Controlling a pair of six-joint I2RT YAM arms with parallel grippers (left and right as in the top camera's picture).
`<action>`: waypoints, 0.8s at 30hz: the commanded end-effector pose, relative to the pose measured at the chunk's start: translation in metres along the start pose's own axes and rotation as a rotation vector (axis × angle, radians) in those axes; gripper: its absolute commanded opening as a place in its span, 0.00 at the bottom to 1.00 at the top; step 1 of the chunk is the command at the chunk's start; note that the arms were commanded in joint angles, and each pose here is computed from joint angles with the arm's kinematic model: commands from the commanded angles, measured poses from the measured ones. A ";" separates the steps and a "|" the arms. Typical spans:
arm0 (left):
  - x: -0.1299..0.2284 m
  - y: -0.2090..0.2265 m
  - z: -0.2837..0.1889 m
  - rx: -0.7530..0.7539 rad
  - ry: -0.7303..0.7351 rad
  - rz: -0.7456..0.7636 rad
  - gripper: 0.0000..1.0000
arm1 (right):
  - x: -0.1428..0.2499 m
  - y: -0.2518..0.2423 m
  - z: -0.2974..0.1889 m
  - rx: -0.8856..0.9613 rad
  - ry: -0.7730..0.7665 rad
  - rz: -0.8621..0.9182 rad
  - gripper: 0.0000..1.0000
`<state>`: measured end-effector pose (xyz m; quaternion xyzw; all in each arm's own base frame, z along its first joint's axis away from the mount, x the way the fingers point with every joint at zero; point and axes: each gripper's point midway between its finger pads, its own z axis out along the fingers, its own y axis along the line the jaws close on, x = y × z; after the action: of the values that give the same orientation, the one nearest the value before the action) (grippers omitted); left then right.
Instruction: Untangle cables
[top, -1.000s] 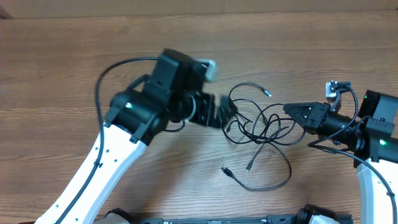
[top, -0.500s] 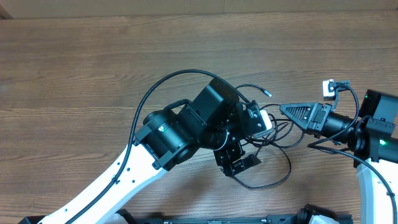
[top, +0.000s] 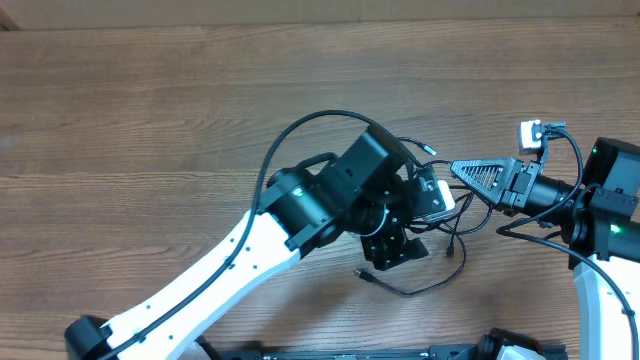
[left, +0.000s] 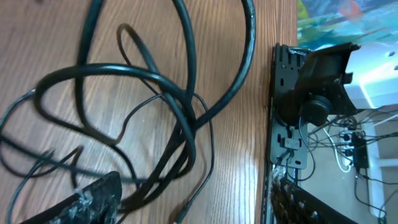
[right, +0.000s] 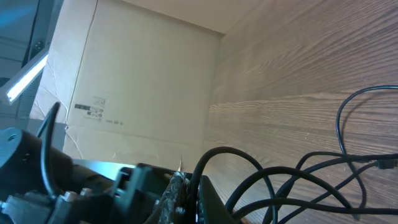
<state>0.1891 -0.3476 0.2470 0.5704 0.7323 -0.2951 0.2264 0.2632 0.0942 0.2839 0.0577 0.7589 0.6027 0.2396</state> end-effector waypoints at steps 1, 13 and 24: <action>-0.007 -0.007 0.008 0.043 -0.016 0.037 0.77 | -0.001 0.012 -0.002 -0.032 0.008 -0.011 0.04; -0.012 -0.010 0.025 0.100 -0.031 0.042 0.33 | -0.001 0.012 -0.002 -0.033 0.009 0.009 0.04; -0.014 -0.008 0.026 0.096 -0.038 0.046 0.30 | -0.001 0.012 -0.002 -0.033 0.009 0.009 0.04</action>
<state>0.1897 -0.3730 0.2347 0.5850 0.7096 -0.3259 0.2191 0.2632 0.0943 0.2844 0.0677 0.7575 0.6068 0.2311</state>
